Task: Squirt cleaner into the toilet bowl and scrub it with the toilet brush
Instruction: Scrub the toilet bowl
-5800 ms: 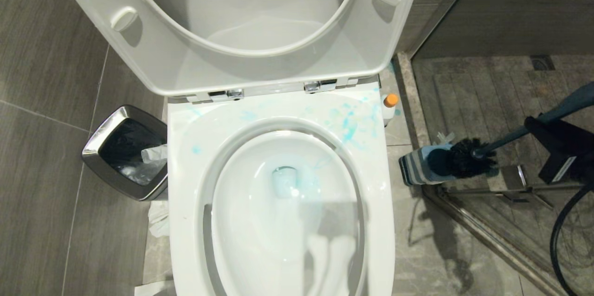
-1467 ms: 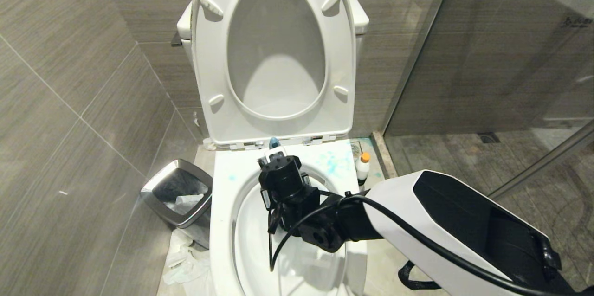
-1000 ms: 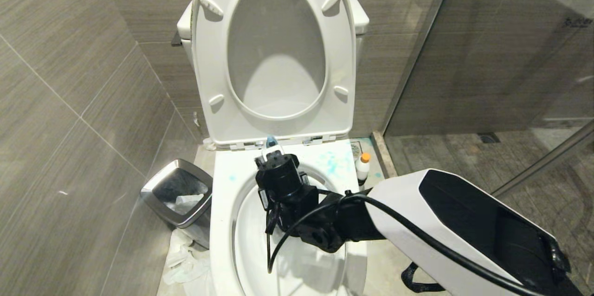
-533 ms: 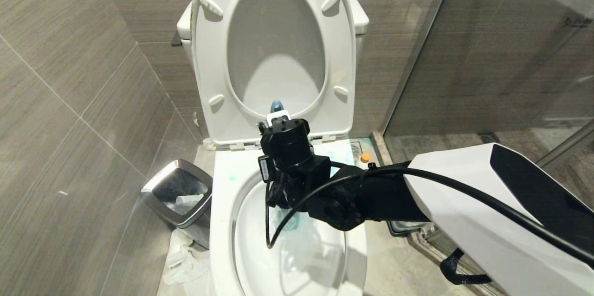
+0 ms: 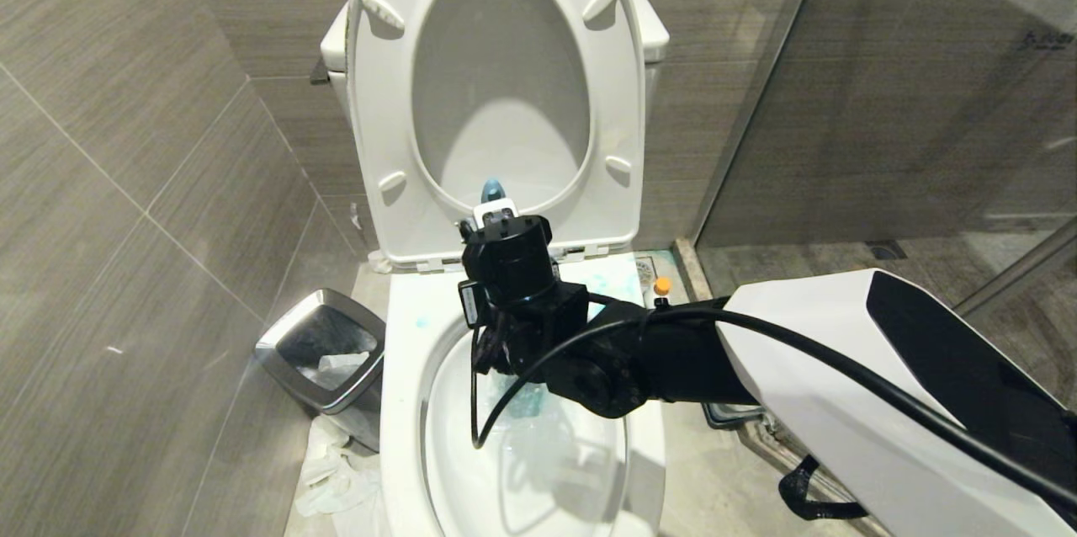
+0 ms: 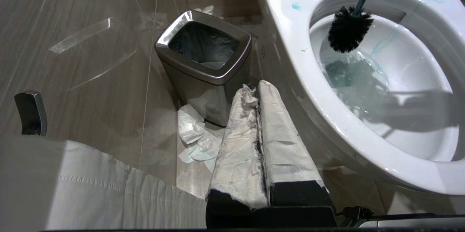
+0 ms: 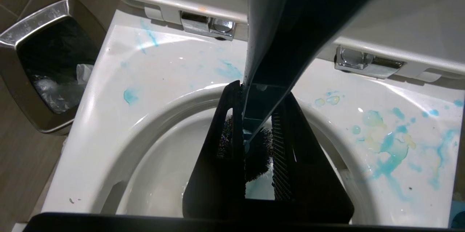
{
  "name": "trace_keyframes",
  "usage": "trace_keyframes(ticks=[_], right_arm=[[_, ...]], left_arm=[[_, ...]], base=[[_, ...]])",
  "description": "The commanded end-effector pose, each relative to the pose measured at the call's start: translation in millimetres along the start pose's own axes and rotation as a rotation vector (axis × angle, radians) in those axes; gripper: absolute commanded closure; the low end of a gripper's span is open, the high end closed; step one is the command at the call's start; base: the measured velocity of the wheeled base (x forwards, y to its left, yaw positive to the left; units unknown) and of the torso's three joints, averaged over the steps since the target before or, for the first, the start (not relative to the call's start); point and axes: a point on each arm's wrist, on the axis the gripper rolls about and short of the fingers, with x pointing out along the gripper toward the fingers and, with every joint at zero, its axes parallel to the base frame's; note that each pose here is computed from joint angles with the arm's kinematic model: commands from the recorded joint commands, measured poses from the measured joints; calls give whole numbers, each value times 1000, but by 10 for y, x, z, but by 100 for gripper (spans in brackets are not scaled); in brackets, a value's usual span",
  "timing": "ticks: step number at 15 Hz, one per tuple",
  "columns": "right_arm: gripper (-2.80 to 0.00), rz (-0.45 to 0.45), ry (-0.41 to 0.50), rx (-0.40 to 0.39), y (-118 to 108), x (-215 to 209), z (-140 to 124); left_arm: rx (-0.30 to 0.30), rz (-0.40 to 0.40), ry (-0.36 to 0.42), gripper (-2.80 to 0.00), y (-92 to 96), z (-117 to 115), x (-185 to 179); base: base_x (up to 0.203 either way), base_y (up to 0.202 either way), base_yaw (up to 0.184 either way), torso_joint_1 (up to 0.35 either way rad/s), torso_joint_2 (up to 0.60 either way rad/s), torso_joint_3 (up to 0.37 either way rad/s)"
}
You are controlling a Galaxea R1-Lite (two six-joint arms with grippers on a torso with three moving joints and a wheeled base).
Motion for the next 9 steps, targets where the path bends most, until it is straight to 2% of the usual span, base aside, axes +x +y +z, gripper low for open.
trace_keyframes(ticks=[1,4,9], right_arm=[[0,-2,-5,3,43,71,-53],[0,0,-31,20,111,171,-47],[0,48,-15,13,343,82,-147]], left_arm=[[0,0,1,0,0,3,0],[0,0,1,0,0,2,0],[0,2,2,0,0,-2,2]], base=[[0,0,0,0,0,0],[0,0,0,0,0,0],[0,0,0,0,0,0]])
